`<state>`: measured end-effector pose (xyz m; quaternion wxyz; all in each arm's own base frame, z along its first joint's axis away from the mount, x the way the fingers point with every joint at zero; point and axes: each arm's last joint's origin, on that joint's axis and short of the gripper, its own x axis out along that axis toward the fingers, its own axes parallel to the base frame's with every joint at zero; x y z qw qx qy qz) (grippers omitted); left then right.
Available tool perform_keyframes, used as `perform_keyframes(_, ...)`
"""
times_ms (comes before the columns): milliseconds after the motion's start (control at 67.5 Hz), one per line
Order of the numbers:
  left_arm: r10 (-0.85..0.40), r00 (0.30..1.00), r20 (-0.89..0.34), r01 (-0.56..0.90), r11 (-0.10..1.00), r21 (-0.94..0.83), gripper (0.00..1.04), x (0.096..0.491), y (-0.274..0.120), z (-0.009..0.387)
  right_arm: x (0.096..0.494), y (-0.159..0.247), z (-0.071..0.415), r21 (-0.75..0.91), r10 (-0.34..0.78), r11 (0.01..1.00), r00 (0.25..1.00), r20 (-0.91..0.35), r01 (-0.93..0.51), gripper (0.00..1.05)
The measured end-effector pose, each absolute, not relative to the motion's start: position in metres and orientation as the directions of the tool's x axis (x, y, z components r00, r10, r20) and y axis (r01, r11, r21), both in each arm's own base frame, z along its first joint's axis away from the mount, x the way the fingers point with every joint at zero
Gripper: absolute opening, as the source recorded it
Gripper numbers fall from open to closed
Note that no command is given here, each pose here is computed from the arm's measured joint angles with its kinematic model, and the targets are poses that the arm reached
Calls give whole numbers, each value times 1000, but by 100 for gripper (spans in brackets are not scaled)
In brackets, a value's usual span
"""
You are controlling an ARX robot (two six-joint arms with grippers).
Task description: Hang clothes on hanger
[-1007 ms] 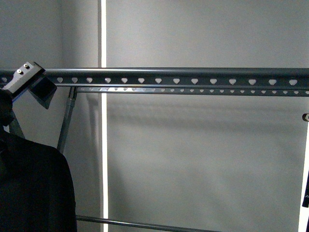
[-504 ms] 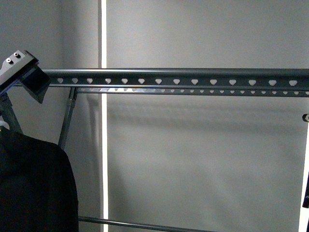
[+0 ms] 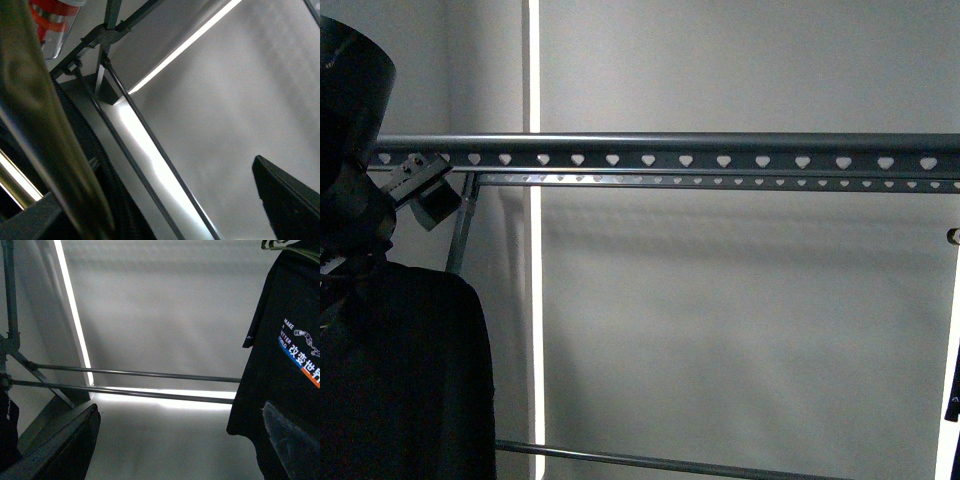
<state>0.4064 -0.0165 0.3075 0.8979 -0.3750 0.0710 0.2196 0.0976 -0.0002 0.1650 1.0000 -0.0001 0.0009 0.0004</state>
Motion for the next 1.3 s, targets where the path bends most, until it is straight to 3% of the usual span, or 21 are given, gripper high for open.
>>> perform_keyframes(74,353,885,-303,-464,625,-628,74,409,-14,306,98,0,165,0,1,1000,1000,-2,-1,97)
perform_keyframes(281,355,878,-320,-478,640,-602,18,408,-10,302,98,0,165,0,1,1000,1000,-2,-1,97)
perform_keyframes(370,346,877,-332,-480,629,-612,5,406,-10,298,98,0,165,0,1,1000,1000,-2,-1,97)
perform_keyframes(681,217,913,-346,-394,692,-605,4,372,-20,296,98,0,165,0,1,1000,1000,-2,-1,97)
perform_keyframes(889,-85,932,-352,-135,821,-555,4,323,-43,308,98,0,165,0,1,1000,1000,-2,-1,97)
perform_keyframes(1081,-416,811,-412,241,878,-414,4,291,-58,313,98,0,165,0,1,1000,1000,-2,-1,97)
perform_keyframes(1304,-599,697,-394,614,782,-103,4,298,-64,329,98,0,165,0,1,1000,1000,-2,-1,97)
